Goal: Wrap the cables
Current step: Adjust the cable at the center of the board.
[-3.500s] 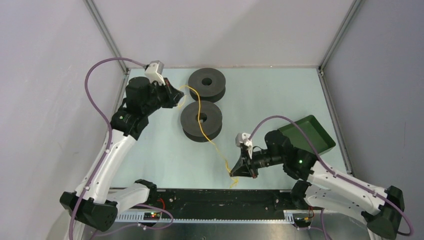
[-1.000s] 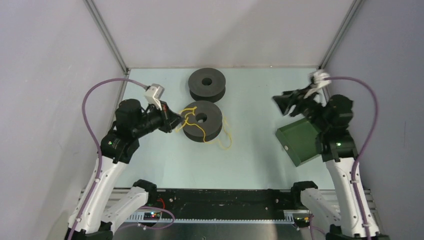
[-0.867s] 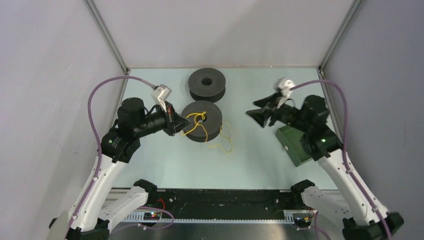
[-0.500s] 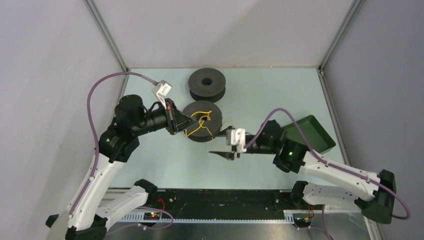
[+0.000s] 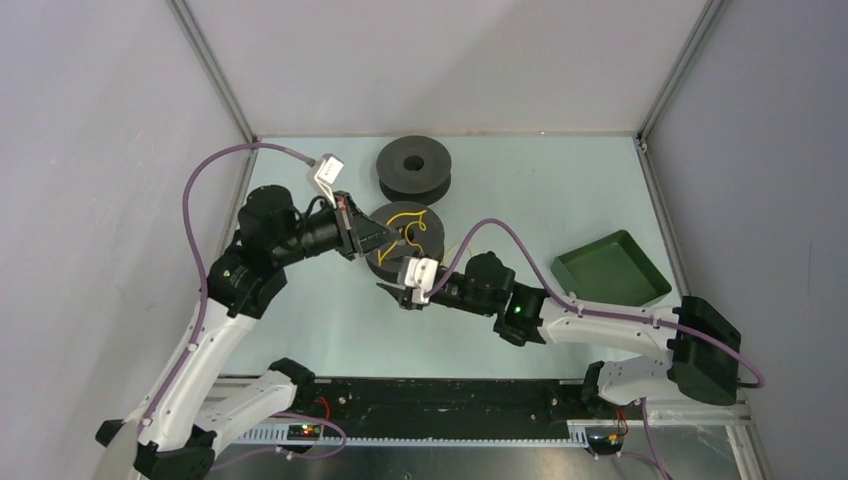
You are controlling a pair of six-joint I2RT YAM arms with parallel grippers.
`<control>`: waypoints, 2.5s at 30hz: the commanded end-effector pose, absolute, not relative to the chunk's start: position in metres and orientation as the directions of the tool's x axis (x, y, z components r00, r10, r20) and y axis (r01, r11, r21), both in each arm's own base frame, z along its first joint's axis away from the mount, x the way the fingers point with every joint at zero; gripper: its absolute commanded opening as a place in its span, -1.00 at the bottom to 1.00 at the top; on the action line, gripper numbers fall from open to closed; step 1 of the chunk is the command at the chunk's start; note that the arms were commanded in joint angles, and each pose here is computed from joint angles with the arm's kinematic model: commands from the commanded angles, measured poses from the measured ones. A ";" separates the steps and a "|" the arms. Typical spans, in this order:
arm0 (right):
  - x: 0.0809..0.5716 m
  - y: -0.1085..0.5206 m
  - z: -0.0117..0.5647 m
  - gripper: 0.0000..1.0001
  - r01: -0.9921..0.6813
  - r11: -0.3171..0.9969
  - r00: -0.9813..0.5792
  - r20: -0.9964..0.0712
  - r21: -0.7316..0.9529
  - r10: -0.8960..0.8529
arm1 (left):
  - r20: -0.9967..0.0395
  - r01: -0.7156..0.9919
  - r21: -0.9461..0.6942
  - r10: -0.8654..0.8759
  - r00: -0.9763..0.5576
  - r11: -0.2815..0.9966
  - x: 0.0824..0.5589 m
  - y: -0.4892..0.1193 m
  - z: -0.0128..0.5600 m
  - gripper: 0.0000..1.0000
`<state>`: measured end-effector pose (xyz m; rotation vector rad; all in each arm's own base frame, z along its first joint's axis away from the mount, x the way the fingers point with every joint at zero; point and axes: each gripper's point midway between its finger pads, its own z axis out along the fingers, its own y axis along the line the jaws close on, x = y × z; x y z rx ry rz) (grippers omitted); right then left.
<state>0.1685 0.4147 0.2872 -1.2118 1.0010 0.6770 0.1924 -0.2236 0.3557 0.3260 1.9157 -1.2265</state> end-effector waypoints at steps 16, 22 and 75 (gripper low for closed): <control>0.182 0.409 0.359 -0.28 -0.859 0.456 0.310 -0.946 -0.234 0.099 | -0.753 0.556 -0.636 -0.271 -0.600 0.536 0.206 -0.218 0.349 -1.00; 0.184 0.406 0.369 -0.61 -0.928 0.370 0.131 -0.963 -0.036 0.234 | -0.756 0.550 -0.633 -0.282 -0.591 0.544 0.208 -0.216 0.347 -1.00; 0.222 0.292 0.365 -0.98 -0.401 0.107 -0.746 -0.392 0.910 0.538 | -0.810 0.685 0.586 0.287 0.512 0.432 0.210 -0.274 0.334 -0.89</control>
